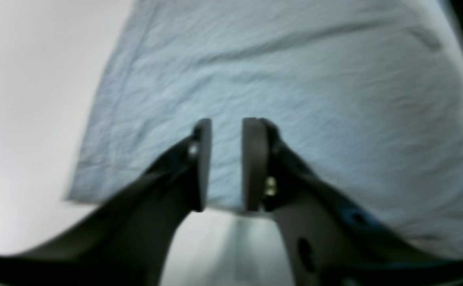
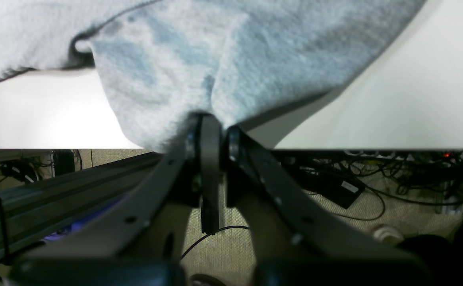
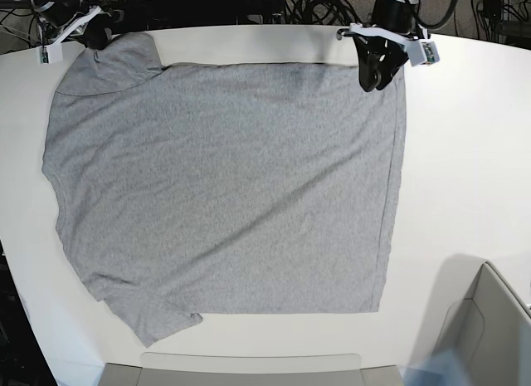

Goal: Fold the T-shirt properly
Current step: 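Grasp the shirt's shoulder edges with both grippers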

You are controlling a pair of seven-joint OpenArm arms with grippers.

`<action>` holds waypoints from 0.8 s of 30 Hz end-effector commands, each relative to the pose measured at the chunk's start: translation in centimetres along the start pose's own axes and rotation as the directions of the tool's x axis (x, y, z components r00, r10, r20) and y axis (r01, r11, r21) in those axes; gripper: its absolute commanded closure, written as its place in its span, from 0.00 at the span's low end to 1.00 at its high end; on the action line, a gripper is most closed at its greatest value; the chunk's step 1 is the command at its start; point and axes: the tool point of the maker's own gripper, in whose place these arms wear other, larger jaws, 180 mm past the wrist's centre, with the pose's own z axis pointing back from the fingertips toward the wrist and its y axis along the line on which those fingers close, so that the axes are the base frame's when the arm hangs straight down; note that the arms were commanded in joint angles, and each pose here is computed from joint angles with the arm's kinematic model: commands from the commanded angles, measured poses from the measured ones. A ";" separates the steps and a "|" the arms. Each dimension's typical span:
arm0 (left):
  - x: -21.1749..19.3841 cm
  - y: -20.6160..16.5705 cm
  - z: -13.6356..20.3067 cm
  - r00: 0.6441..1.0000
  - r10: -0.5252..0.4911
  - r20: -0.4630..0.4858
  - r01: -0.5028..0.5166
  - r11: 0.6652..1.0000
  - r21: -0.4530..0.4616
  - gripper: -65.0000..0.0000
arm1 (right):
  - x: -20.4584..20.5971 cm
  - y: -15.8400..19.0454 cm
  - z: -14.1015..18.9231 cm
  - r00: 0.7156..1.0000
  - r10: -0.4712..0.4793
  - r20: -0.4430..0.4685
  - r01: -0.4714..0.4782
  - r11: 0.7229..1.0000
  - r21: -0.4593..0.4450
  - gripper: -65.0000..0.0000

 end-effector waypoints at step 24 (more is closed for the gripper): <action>-5.3 11.2 -1.2 0.941 0.124 -0.316 -0.081 0.986 0.147 0.68 | 0.5 -0.1 0.6 1.000 0.027 0.016 -0.027 1.000 -0.002 1.00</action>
